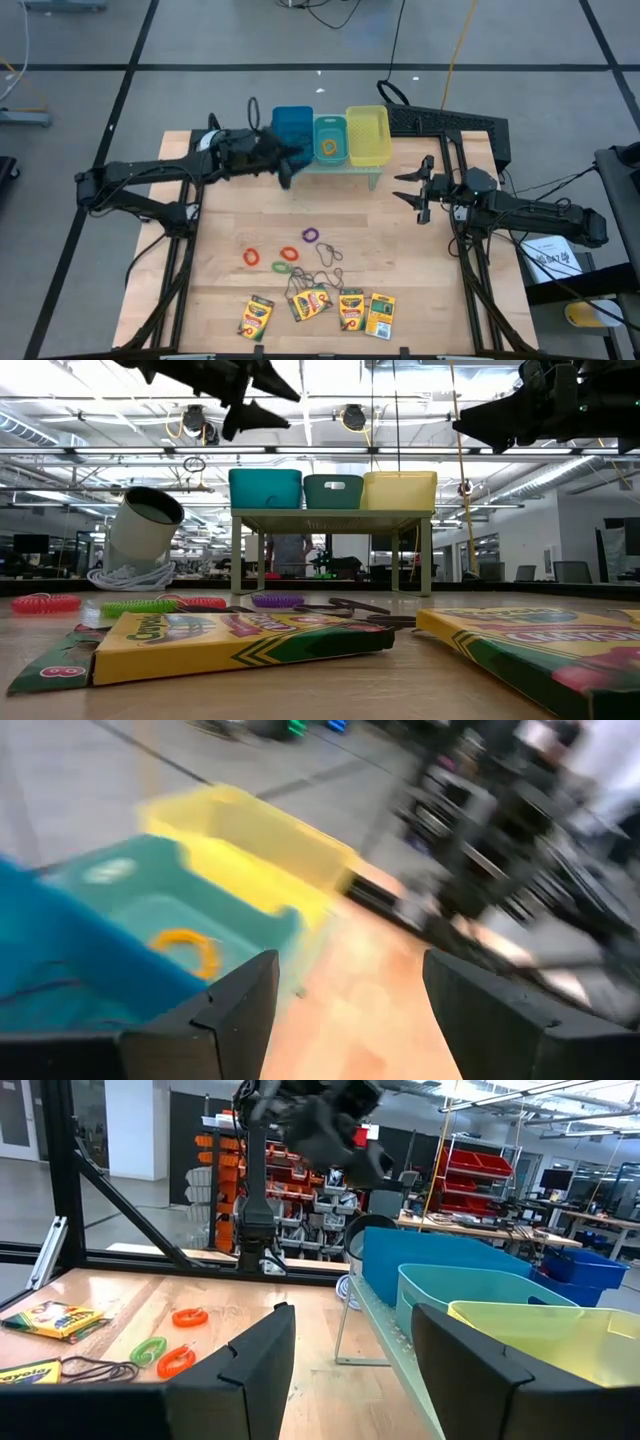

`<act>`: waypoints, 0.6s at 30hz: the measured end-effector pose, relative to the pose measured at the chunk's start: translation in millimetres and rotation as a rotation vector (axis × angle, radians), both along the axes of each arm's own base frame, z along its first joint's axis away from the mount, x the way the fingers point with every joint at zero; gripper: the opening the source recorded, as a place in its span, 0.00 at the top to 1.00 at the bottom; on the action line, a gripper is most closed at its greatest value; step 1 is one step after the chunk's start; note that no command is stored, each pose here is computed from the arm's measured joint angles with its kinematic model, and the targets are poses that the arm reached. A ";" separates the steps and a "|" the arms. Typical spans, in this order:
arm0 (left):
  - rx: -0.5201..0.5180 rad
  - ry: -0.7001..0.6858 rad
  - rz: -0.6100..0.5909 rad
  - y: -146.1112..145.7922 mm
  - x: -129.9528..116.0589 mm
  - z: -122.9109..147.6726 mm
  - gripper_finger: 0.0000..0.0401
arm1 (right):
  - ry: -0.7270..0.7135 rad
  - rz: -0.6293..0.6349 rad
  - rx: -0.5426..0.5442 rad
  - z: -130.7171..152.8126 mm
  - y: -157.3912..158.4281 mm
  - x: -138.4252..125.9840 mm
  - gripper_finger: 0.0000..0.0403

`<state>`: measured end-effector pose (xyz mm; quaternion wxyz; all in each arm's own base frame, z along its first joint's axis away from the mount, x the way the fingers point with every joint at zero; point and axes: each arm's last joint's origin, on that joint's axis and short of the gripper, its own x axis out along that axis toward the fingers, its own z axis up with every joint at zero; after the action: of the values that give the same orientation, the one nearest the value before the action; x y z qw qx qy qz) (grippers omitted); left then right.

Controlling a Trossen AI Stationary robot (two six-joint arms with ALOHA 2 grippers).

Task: Pick & Place Office Desk Supplies
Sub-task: Put the purple rubber band into the blue bin on the shelf

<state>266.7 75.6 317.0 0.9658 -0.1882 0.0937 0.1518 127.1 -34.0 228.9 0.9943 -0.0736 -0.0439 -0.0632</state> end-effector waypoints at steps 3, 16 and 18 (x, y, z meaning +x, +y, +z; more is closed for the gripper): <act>0.023 0.035 -0.100 -13.5 6.0 -5.1 0.35 | -0.002 0.001 -0.001 0.2 0.0 0.0 0.52; 0.036 0.232 -0.318 -67.8 28.7 -40.7 0.35 | -0.010 0.001 -0.003 0.9 -0.1 0.4 0.52; 0.070 0.267 -0.365 -77.6 37.6 -52.8 0.35 | -0.008 0.001 -0.002 0.7 -0.1 0.6 0.52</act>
<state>304.3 -2.0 264.2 0.9622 -0.1128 0.2479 0.0014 127.8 -34.1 229.6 0.9941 -0.0743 -0.0480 -0.0629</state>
